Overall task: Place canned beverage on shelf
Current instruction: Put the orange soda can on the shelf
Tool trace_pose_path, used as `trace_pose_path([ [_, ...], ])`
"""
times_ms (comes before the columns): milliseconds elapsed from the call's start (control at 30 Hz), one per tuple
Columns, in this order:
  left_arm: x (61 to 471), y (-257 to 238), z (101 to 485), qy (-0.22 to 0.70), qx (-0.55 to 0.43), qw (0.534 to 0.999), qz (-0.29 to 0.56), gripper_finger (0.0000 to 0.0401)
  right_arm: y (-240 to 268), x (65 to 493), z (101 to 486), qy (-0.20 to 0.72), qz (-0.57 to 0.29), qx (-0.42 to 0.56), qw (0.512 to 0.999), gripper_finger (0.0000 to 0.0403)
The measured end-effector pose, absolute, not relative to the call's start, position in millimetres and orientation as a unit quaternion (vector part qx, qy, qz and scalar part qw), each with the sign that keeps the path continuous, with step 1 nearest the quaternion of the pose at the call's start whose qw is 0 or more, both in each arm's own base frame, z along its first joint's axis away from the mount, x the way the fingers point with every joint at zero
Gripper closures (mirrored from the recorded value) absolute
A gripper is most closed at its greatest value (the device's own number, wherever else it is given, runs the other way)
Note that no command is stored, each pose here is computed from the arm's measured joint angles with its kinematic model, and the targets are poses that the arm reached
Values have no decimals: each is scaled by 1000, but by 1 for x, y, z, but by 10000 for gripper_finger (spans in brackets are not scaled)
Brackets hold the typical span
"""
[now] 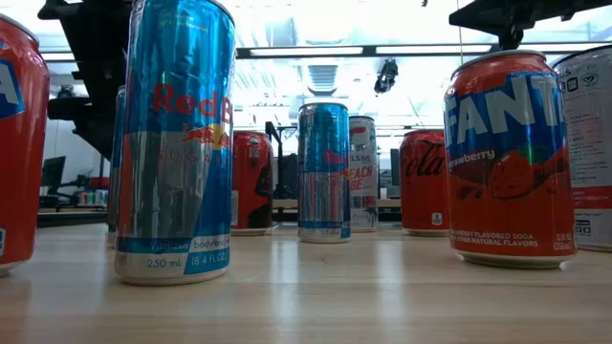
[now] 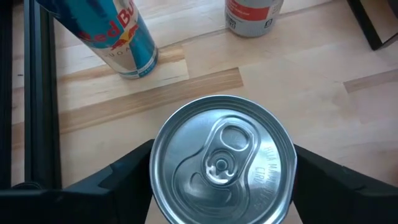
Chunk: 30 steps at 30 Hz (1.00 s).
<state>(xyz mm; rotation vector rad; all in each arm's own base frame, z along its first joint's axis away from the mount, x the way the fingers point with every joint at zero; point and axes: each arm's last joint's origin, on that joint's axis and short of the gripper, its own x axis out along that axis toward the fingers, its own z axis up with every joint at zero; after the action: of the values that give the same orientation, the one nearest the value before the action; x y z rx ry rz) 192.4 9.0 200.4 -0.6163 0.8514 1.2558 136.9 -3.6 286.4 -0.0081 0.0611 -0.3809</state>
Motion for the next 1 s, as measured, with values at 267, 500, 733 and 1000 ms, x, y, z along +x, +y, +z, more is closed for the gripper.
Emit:
trace_pose_path([
  [267, 202, 1, 228, 381, -253, 712, 533, 117, -4, 137, 286, 30, -189, 0, 981, 394],
  [500, 220, 0, 296, 328, -214, 774, 497, 117, -4, 137, 286, 29, -190, 5, 981, 394],
  [733, 233, 2, 364, 271, -162, 821, 475, 117, -4, 137, 286, 29, -189, 5, 982, 394],
  [1000, 278, 4, 411, 265, -89, 849, 449, 117, -3, 137, 287, 11, -177, 96, 979, 394],
])
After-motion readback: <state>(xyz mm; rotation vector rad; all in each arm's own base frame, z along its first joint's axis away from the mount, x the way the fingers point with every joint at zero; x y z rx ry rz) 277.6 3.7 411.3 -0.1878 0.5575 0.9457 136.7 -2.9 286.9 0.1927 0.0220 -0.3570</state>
